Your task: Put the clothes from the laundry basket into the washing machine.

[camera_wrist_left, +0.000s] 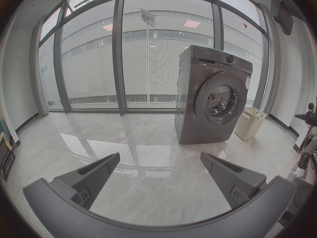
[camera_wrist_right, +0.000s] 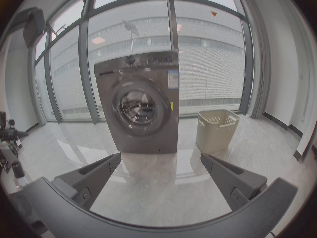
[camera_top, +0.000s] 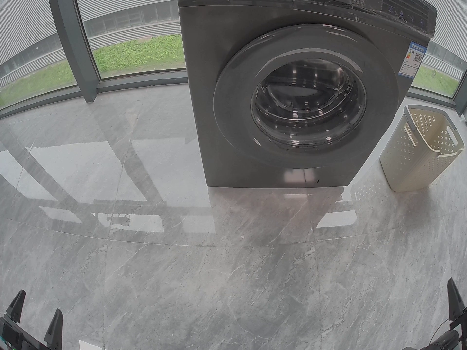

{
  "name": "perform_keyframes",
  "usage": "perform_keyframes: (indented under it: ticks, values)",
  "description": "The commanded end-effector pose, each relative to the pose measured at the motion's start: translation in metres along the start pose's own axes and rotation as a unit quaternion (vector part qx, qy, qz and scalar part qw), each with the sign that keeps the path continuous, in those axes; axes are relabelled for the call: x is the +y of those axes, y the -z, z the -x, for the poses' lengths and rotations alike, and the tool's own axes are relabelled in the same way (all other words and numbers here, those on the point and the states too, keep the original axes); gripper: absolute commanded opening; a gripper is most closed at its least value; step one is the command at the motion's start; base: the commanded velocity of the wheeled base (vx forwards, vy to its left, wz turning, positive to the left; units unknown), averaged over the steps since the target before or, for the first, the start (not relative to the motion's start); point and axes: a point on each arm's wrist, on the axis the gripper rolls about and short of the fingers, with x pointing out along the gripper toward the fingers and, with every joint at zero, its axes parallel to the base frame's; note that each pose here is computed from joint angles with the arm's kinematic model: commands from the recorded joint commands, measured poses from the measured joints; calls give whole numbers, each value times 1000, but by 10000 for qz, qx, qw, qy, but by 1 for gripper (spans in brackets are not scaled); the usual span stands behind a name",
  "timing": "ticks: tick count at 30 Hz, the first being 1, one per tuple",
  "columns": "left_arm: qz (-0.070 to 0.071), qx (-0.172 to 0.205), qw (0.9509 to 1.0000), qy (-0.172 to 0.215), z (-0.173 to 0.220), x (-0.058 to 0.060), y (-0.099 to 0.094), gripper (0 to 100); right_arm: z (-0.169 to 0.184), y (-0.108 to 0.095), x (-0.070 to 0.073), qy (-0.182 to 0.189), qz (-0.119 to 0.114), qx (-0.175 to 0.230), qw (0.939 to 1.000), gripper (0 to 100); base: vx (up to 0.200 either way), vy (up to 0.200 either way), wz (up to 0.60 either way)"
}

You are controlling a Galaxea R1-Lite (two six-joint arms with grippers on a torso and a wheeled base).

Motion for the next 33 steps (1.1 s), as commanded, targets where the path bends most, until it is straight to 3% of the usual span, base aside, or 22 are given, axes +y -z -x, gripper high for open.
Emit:
perform_keyframes:
  ticks: [1, 2, 3, 5, 9, 12, 13, 15, 16, 19, 20, 23, 27, 33]
  values:
    - [-69, 25, 10000, 29, 0, 0, 5, 100, -26, -29, 2, -293, -249, 787, 9962, 100, 0, -200, 0]
    - [-69, 25, 10000, 29, 0, 0, 5, 100, -49, -24, 4, -664, -415, 1595, 9841, 100, 0, -200, 0]
    - [-69, 25, 10000, 29, 0, 0, 5, 100, -65, -24, 4, -760, -506, 1936, 9768, 100, 0, -200, 0]
    - [-61, 25, 10000, 29, 0, 0, 5, 100, -86, -25, 4, -760, -598, 2152, 9718, 100, 0, -200, 0]
    - [-54, 25, 10000, 29, 0, 0, 5, 100, -173, -31, 21, -1265, -671, 1843, 9724, 100, 0, -200, 0]
    - [-46, 25, 10000, 36, 0, 0, 5, 100, -205, -18, 45, -1264, -667, 1797, 9733, 100, 0, -200, 0]
    - [-46, 25, 10000, 29, 0, 0, 5, 100, -209, -16, 51, -1293, -668, 1787, 9731, 100, 0, -200, 0]
    - [-46, 25, 10000, 36, 0, 0, 5, 100, -225, -13, 83, -1542, -871, 1711, 9692, 100, 0, -200, 0]
    - [-46, 25, 10000, 36, 0, 0, 5, 100, -225, -13, 83, -1542, -871, 1711, 9692, 100, 0, -200, 0]
    - [-54, 25, 10000, 36, 0, 0, 5, 100, -251, -22, 115, -1816, -1366, 1553, 9614, 100, 0, -200, 0]
    - [-54, 25, 10000, 36, 0, 0, 5, 100, -252, -23, 116, -1818, -1377, 1540, 9614, 100, 0, 0, 0]
    - [-54, 33, 10000, 29, 0, 0, 5, 100, -279, -29, 140, -2015, -1543, 1209, 9597, 100, 0, 0, 0]
    - [-31, 33, 10000, 29, 0, 0, 5, 100, -290, -34, 158, -2322, -1670, 833, 9546, 100, 0, 0, 0]
    - [-46, 25, 10000, 29, 0, 0, 5, 100, -302, -33, 180, -2617, -1729, 654, 9473, 100, 167, 0, 0]
